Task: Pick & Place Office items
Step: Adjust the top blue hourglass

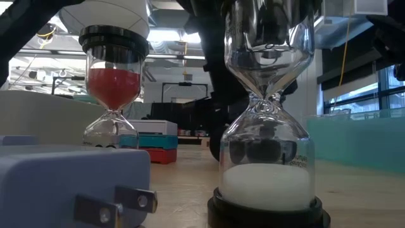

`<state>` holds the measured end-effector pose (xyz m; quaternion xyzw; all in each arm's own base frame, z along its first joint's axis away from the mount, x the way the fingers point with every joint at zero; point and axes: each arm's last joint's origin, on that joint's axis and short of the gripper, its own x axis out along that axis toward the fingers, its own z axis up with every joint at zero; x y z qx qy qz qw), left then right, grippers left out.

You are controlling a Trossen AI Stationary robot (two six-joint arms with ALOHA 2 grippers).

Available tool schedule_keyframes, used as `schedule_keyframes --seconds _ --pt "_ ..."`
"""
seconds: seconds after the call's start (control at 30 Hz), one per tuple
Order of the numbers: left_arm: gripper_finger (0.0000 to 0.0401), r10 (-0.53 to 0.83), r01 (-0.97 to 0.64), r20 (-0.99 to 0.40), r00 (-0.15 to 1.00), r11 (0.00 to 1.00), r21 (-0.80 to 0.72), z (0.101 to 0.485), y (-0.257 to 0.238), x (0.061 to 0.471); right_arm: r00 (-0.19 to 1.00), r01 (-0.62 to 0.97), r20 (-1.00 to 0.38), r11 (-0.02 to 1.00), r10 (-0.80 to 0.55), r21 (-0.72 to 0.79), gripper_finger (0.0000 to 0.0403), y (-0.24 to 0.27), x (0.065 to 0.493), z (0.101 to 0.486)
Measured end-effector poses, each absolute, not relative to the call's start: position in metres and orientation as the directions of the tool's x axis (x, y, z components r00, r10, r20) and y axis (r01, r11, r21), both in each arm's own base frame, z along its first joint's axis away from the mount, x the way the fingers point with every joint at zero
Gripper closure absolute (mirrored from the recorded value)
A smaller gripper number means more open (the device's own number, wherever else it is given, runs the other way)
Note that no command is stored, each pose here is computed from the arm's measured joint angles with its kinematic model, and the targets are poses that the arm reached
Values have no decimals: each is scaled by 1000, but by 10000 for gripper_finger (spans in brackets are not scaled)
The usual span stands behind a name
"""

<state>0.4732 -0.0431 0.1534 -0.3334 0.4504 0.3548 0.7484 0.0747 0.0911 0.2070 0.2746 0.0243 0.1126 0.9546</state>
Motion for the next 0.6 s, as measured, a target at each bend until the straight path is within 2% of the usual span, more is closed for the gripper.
schedule_keyframes --seconds 0.2,0.5,0.6 --pt "82 234 -832 -913 334 529 -168 150 -44 473 973 -202 15 824 228 530 3 91 75 207" --pt "194 241 -832 -917 317 534 -148 142 -43 474 973 -202 15 824 228 529 3 91 75 207" --pt "206 242 -833 -917 317 534 -148 142 -43 474 973 -202 15 824 229 529 3 91 75 207"
